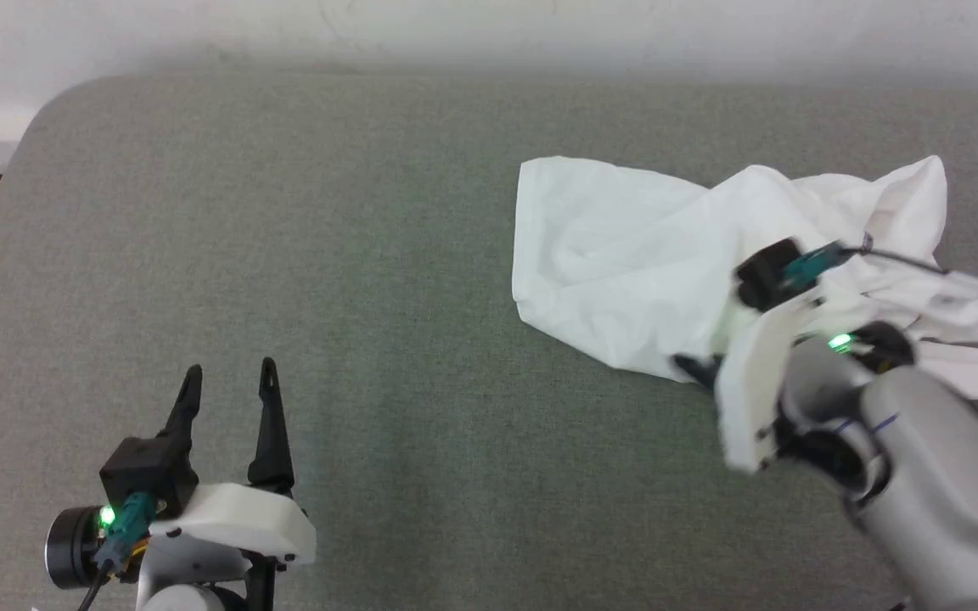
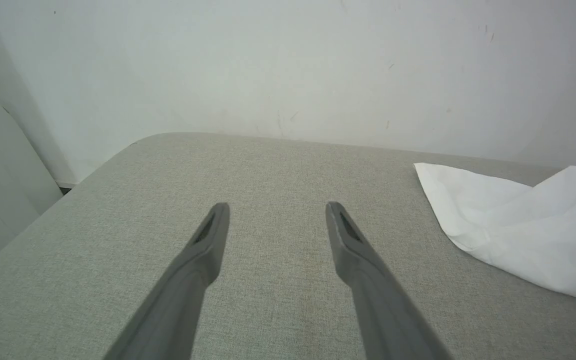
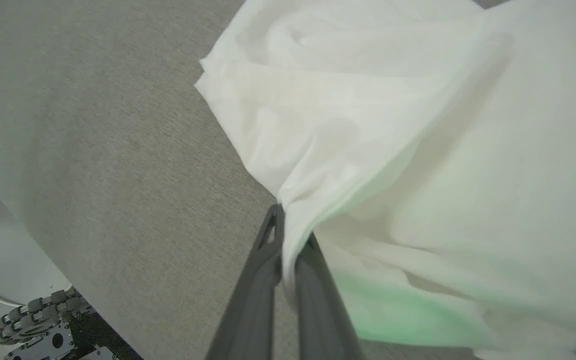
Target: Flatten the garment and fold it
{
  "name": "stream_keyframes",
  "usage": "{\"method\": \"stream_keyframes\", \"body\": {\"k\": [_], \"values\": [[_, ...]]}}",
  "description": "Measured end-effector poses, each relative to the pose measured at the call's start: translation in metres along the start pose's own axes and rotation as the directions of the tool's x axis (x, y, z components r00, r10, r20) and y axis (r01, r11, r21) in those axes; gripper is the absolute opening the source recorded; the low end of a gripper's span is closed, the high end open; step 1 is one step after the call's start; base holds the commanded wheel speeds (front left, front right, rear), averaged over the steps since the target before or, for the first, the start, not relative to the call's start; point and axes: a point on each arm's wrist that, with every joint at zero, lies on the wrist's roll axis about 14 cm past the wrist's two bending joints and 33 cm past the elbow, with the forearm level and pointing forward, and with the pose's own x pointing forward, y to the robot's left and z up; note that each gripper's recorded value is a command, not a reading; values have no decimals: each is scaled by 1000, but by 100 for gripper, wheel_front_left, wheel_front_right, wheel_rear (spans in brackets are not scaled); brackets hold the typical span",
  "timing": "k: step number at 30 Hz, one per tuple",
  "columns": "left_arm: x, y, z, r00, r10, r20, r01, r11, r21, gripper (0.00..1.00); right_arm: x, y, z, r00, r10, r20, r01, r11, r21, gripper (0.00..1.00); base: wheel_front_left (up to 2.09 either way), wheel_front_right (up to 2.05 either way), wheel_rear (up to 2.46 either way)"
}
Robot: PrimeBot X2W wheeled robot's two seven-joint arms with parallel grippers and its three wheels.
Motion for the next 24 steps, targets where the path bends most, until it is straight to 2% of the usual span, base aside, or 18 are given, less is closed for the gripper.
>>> {"method": "stream_keyframes", "body": {"k": [3,7,11,14,15,17,21,24], "values": [[-1,-3,3,1000,-9,9,9,1000,-1,100,-6,46,-2,993,116,12,-116,992,-42,0,0,0,0],[-2,-8,7,1000,-24,17,24,1000,-5,100,-18,106,-51,955,272,-116,-277,960,-32,0,0,0,0],[-4,-11,9,999,-36,19,36,999,-8,100,-34,133,-107,907,340,-248,-342,939,37,0,0,0,0],[-4,-12,11,999,-40,23,40,999,-9,100,-45,146,-133,879,372,-299,-363,928,89,0,0,0,0],[-4,-13,10,999,-41,22,41,999,-9,100,-48,148,-140,875,375,-307,-362,927,99,23,0,0,0],[-5,-13,10,999,-41,21,42,999,-9,100,-49,146,-142,887,358,-293,-343,934,103,100,0,0,0],[-8,-13,9,999,-42,14,43,999,-9,100,-47,136,-111,948,299,-111,-288,952,104,100,0,0,0],[-11,-11,8,999,-38,11,38,999,-4,100,-50,130,-82,968,244,54,-248,964,96,100,0,0,0]]}}
